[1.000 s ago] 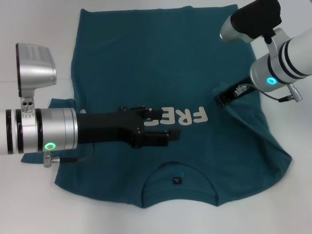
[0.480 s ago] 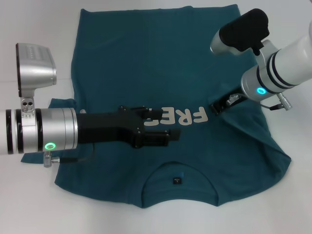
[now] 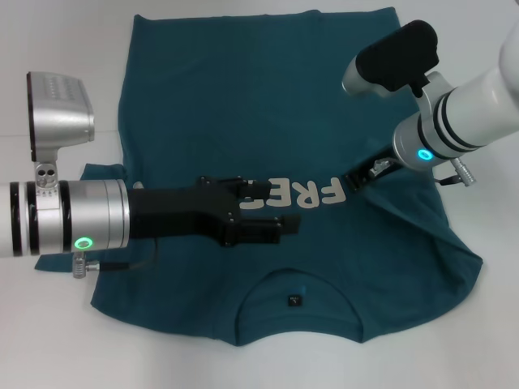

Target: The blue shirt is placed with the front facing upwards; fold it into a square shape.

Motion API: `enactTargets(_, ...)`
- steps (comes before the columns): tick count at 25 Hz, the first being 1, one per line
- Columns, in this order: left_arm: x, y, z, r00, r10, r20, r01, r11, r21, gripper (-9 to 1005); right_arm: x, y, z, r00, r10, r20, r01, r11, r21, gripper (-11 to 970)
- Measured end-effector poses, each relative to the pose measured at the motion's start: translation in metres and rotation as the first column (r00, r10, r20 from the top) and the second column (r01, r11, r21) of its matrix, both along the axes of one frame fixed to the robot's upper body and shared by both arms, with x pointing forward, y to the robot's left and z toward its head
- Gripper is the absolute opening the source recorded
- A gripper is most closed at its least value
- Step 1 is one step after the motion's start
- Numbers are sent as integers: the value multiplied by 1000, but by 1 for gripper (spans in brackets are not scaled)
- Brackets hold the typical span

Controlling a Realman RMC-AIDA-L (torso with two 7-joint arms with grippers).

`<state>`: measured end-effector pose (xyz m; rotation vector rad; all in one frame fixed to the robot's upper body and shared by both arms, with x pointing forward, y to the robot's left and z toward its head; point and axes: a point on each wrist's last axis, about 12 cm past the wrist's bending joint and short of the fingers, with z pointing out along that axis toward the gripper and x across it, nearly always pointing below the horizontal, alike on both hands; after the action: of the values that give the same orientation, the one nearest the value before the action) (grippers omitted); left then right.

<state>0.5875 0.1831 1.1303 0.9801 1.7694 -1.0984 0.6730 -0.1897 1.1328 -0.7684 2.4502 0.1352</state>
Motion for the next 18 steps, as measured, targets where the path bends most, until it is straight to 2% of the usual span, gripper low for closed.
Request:
enactTargets(11, 0, 0, 0, 1000, 1, 2, -1, 1000, 0, 837, 1, 10, -4, 1000, 17, 4, -17, 1000, -5, 34)
enactTargets(18, 1, 1, -1, 1000, 16, 1, -16, 1000, 3, 836, 0, 13, -4, 1000, 14, 1, -14, 1000, 28, 207)
